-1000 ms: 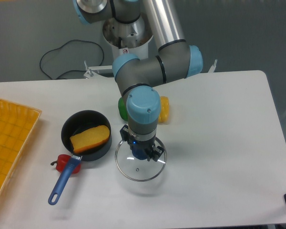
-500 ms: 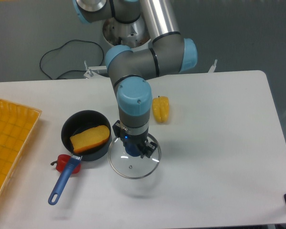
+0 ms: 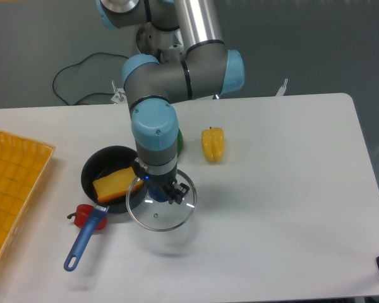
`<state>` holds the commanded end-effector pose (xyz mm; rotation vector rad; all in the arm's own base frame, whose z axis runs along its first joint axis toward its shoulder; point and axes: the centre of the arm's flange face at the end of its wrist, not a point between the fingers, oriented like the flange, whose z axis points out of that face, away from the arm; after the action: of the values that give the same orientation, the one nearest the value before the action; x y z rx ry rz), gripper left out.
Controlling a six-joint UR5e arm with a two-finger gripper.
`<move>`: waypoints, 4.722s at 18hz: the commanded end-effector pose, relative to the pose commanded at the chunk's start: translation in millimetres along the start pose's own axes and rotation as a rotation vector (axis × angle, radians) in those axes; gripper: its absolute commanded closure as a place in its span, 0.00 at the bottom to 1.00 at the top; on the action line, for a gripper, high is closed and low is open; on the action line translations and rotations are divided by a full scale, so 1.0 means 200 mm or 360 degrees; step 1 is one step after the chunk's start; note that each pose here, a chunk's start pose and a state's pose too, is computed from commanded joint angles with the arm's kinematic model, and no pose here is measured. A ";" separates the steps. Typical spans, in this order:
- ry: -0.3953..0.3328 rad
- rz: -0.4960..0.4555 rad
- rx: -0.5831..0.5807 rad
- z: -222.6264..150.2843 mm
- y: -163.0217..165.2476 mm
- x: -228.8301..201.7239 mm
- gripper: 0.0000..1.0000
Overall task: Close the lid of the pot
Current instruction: 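Carry the glass lid toward the black saucepan, then move the lid over the saucepan rim and lower it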
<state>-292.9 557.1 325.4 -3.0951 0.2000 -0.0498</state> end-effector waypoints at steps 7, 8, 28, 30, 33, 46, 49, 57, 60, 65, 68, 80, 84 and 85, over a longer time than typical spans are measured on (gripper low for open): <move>0.0005 -0.0003 0.0002 -0.02 0.01 0.01 0.43; 0.0005 -0.0003 0.0002 -0.02 0.01 0.01 0.43; 0.0017 -0.0003 -0.0006 -0.02 0.01 0.01 0.43; 0.0023 -0.0001 -0.0011 -0.01 0.01 0.02 0.43; 0.0028 0.0001 -0.0016 -0.02 0.02 0.03 0.43; 0.0040 0.0022 -0.0034 0.02 0.00 0.09 0.43; 0.0039 0.0019 -0.0036 0.02 0.00 0.08 0.43; 0.0032 0.0042 -0.0033 0.01 -0.03 0.11 0.43; 0.0036 0.0049 -0.0037 0.01 -0.03 0.13 0.43; 0.0043 0.0092 -0.0044 0.02 -0.08 0.22 0.43; 0.0055 0.0091 -0.0056 0.00 -0.07 0.23 0.43; 0.0014 0.0188 -0.0080 -0.05 -0.15 0.45 0.43; -0.0038 0.0236 -0.0122 -0.05 -0.16 0.53 0.43; -0.0039 0.0241 -0.0120 -0.04 -0.16 0.54 0.43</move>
<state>-182.5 573.9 338.8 -3.1420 0.4443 0.0007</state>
